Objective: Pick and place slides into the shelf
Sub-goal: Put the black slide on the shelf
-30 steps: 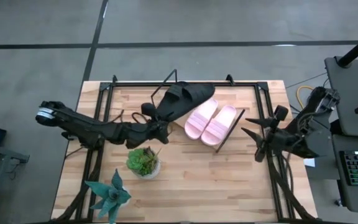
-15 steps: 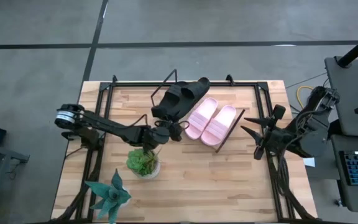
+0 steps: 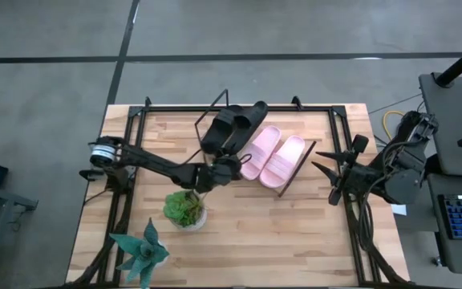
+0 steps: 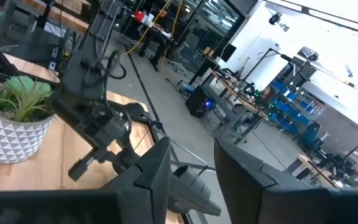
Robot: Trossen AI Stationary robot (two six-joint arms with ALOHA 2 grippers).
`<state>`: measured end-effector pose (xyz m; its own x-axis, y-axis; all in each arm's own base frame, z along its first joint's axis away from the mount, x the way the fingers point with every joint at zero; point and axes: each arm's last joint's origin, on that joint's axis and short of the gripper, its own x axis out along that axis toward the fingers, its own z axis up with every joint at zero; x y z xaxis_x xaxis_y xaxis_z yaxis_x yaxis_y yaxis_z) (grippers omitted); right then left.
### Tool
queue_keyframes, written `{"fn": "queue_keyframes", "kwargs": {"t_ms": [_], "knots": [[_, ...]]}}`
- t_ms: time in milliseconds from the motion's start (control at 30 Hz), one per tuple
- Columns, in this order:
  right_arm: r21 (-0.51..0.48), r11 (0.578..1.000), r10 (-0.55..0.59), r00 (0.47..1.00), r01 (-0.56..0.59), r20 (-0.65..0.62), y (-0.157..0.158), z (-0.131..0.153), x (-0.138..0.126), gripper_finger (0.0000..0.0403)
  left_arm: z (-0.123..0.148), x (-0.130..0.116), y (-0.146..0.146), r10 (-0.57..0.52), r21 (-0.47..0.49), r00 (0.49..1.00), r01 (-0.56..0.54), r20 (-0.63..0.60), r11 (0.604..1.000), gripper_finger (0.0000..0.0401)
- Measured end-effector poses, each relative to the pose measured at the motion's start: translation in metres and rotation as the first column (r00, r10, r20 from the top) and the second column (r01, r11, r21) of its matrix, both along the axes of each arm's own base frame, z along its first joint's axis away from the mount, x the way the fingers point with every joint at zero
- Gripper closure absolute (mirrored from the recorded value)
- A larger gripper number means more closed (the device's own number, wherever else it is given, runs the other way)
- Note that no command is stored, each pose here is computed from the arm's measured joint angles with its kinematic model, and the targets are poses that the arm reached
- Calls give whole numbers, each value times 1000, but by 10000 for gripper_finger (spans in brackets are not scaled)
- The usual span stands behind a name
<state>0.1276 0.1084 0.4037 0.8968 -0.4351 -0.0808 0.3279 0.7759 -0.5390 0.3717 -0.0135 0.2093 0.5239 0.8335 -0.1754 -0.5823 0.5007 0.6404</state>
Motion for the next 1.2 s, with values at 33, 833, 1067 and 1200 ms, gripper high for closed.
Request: {"fn": "queue_keyframes", "kwargs": {"t_ms": [33,833,1067,1200], "knots": [[0,1000,0,1000,0,0,0,0,0,291,-4,1,2,6,-3,1000,-6,-8,1000,361],[19,1000,-2,1000,2,7,0,-2,0,304,-59,6,14,63,15,980,-61,-190,998,361],[19,1000,-2,1000,2,7,0,-2,0,302,-59,5,14,58,54,963,-46,-263,997,361],[19,1000,-2,1000,2,7,0,-2,0,308,-60,5,15,45,47,963,-34,-267,998,343]]}}
